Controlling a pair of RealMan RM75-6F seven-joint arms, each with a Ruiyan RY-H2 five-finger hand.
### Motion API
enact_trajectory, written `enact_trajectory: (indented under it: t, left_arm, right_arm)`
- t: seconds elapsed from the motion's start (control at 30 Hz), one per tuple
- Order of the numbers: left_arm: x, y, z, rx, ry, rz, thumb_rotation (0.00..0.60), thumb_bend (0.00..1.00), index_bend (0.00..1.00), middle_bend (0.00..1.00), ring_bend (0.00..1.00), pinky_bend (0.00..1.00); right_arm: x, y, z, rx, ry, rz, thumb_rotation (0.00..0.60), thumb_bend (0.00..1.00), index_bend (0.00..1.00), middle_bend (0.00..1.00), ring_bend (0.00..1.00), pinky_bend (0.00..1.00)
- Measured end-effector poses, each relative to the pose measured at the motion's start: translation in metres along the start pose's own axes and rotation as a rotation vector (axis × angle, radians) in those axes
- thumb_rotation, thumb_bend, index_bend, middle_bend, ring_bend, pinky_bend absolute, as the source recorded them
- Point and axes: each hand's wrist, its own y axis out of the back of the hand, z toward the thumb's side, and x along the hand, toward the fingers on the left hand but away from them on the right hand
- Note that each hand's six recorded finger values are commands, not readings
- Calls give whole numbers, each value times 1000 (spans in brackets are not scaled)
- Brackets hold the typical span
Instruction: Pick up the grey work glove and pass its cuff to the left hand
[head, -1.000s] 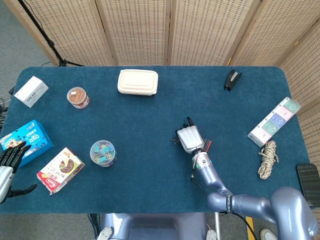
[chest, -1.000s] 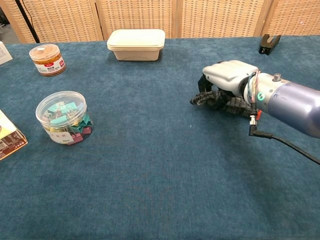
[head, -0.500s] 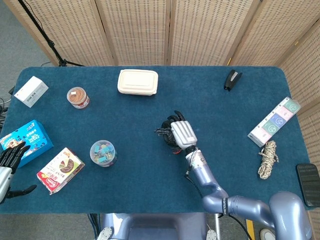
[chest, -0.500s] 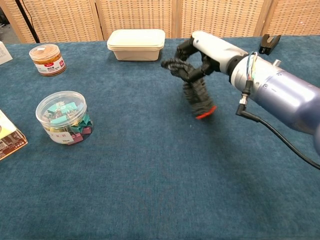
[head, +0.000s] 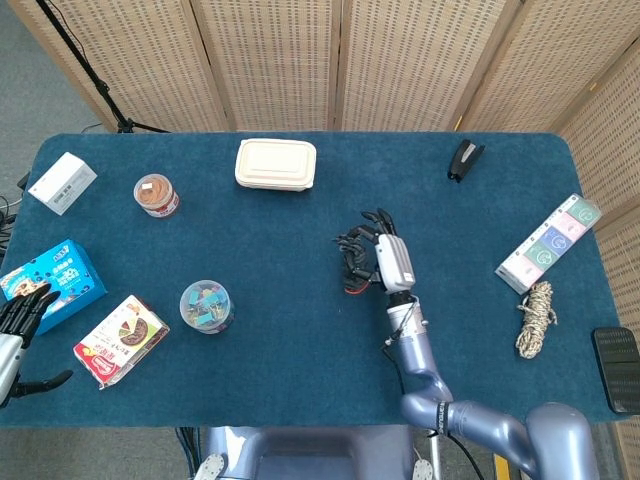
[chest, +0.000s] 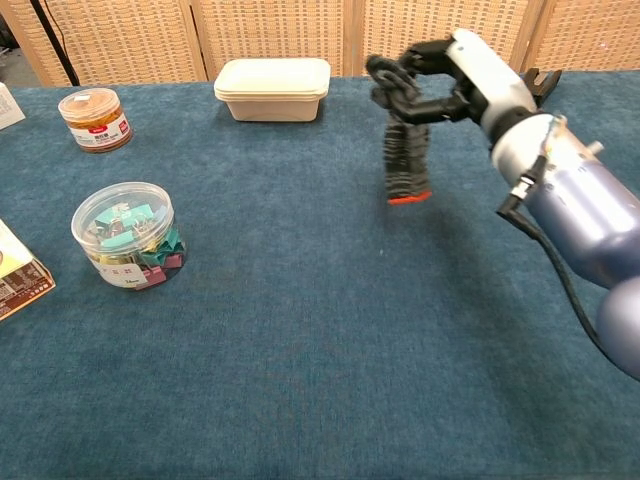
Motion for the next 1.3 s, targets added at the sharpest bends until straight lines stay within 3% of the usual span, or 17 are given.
enact_trajectory:
  t: [0.17,0.37,0.47,0.5,0.63,0.7,0.97,1.13,1.2,1.3]
  left_arm:
    - [1,-2,0,3,7,-4,600,0,0,0,0,0]
    - [3,-5,2,8,8,-13,600,0,0,0,0,0]
    - [3,-7,3,11,6,-19,600,0,0,0,0,0]
    - [3,-7,4,10,5,-21,600,0,0,0,0,0]
    - [3,-8,5,11,4,-21,600,0,0,0,0,0]
    - [3,-8,5,11,4,-23,600,0,0,0,0,0]
    - [2,-8,6,11,2,-22,600,0,0,0,0,0]
    - [2,-8,6,11,-3,-24,600,0,0,0,0,0]
    - [1,-8,6,11,-5,-23,600,0,0,0,0,0]
    - [1,-8,7,15,-6,-27,600,0,0,0,0,0]
  right_arm:
    - [11,16,-32,29,-52,-22,600,601,558,491,156,3]
    - [22,57,-77,53,-144,-93,600,600,546,465,154,0]
    - [28,76,-93,91,-168,-110,600,597,485,406,138,0]
    - [30,81,-98,100,-171,-109,600,600,422,352,115,0]
    - [41,96,-110,142,-157,-76,600,604,129,79,4,0]
    - [47,105,-114,169,-142,-54,600,602,57,15,0,0]
    - [59,137,-111,311,-62,9,600,598,0,0,0,0]
    - [56,149,-103,465,-11,114,600,589,0,0,0,0]
    - [54,151,-101,555,10,163,600,517,0,0,0,0]
    - [52,149,-102,689,38,232,600,205,0,0,0,0]
